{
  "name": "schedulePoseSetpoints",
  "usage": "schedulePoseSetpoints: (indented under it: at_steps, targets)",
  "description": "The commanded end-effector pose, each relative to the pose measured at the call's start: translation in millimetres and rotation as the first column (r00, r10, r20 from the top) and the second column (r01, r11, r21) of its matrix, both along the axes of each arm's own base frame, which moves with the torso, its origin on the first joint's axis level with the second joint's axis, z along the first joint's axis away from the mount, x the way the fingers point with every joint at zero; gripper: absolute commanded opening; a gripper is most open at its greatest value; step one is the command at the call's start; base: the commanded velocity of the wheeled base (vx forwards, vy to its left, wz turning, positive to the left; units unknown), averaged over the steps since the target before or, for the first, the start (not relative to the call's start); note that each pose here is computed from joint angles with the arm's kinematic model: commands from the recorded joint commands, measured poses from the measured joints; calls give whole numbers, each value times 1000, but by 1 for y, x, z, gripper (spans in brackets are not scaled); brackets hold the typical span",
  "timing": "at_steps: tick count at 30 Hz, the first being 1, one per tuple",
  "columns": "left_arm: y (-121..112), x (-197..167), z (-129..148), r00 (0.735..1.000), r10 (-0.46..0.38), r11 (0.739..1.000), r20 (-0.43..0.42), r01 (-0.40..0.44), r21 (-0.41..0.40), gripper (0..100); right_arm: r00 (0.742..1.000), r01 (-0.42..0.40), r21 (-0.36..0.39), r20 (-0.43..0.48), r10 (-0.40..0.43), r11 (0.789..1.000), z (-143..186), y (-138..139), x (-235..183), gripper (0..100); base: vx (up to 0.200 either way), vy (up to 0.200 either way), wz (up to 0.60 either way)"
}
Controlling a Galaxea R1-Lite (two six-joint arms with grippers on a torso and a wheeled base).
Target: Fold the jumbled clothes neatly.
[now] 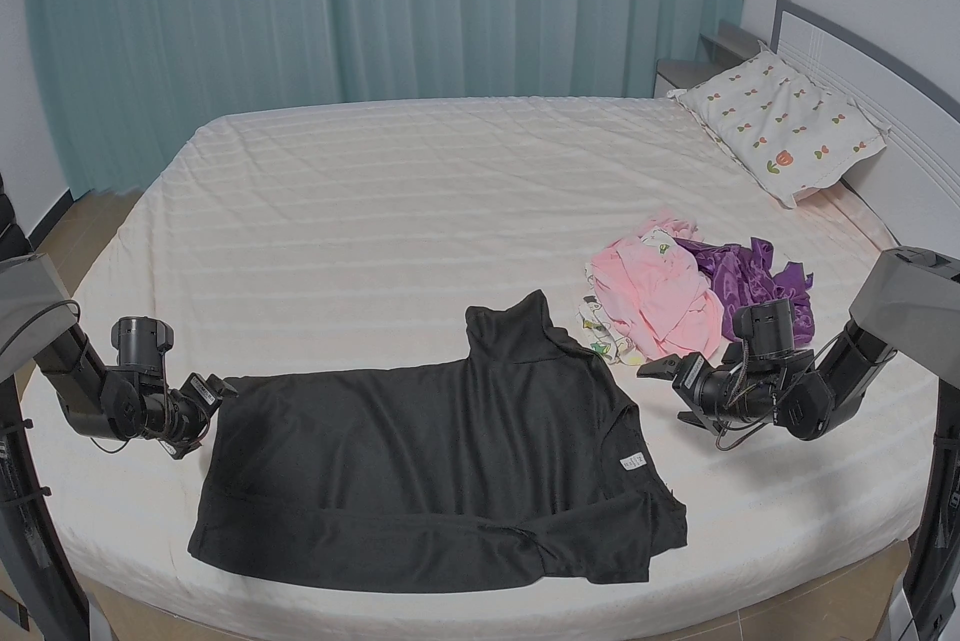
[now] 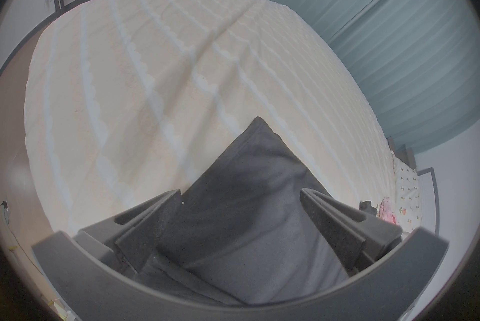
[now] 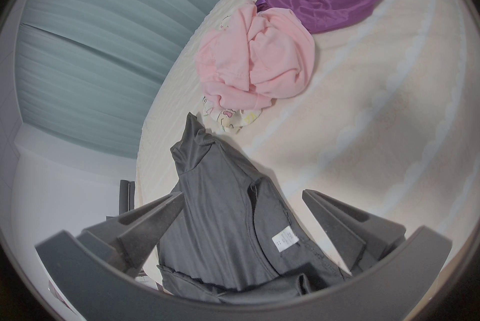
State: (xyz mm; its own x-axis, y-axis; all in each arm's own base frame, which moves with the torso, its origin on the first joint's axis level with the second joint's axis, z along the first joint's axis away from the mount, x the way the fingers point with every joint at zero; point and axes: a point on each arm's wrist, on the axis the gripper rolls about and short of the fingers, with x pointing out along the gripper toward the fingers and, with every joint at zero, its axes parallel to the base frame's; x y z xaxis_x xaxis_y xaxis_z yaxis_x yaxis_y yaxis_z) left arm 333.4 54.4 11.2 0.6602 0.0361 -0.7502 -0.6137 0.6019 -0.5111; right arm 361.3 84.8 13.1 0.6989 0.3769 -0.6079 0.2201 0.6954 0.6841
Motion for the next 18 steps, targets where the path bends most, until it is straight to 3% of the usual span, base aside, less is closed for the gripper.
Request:
schedulePoseSetpoints:
  at_steps: [1,5,18]
  targets:
    - [0,0,-1,1000,1,1000,-6,-1,-1,100,1000,-2,-1,0,2,1000,0,0,0,100,0,0,0]
    - [0,-3,1,1000,1,1000,-5,-1,-5,100,1000,-9,-2,-10,9,1000,-2,2,-3,100,0,0,0]
    - [0,-3,-1,1000,3,1000,-12,-3,-6,100,1000,-10,-3,-8,10,1000,-2,3,-2,100,0,185,0]
